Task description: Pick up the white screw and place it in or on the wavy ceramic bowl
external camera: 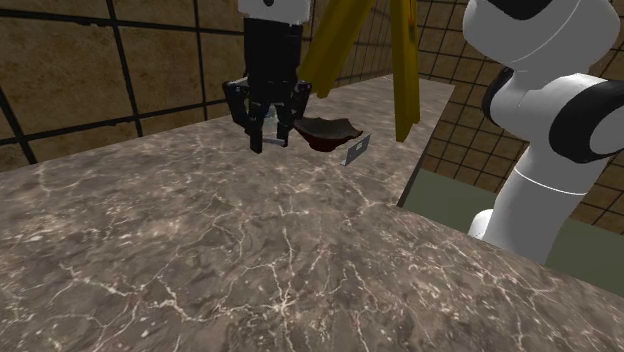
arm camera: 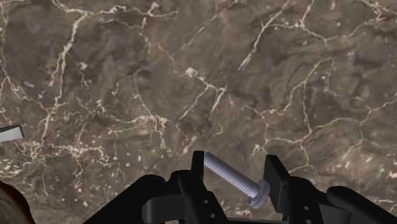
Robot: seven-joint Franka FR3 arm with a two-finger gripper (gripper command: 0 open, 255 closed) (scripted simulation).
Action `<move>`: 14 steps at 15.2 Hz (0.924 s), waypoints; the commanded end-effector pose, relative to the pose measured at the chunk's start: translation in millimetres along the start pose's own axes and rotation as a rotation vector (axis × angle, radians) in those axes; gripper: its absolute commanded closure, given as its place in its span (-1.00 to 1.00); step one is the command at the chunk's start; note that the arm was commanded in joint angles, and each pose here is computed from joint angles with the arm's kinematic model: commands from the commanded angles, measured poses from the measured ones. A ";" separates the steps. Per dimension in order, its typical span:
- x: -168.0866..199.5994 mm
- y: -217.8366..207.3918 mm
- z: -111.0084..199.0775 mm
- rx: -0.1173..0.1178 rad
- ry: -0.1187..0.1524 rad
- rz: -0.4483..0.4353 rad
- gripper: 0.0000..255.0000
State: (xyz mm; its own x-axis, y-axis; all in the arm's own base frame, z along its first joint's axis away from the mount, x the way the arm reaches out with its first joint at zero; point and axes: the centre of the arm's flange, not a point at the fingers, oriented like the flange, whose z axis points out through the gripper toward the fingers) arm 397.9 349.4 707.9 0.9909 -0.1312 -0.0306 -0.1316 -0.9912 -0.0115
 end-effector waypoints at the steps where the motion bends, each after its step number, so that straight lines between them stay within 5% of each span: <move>1: -0.2 0.4 -11.6 0.000 0.000 0.000 1.00; 7: -1.0 0.0 -40.0 0.000 0.000 0.000 1.00; 14: 36.1 84.6 -43.0 0.000 0.000 0.000 1.00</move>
State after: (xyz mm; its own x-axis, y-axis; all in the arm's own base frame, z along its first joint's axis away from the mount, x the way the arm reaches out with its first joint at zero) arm 418.7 271.7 749.0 0.9905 -0.1338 -0.0307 -0.1342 -0.9909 -0.0106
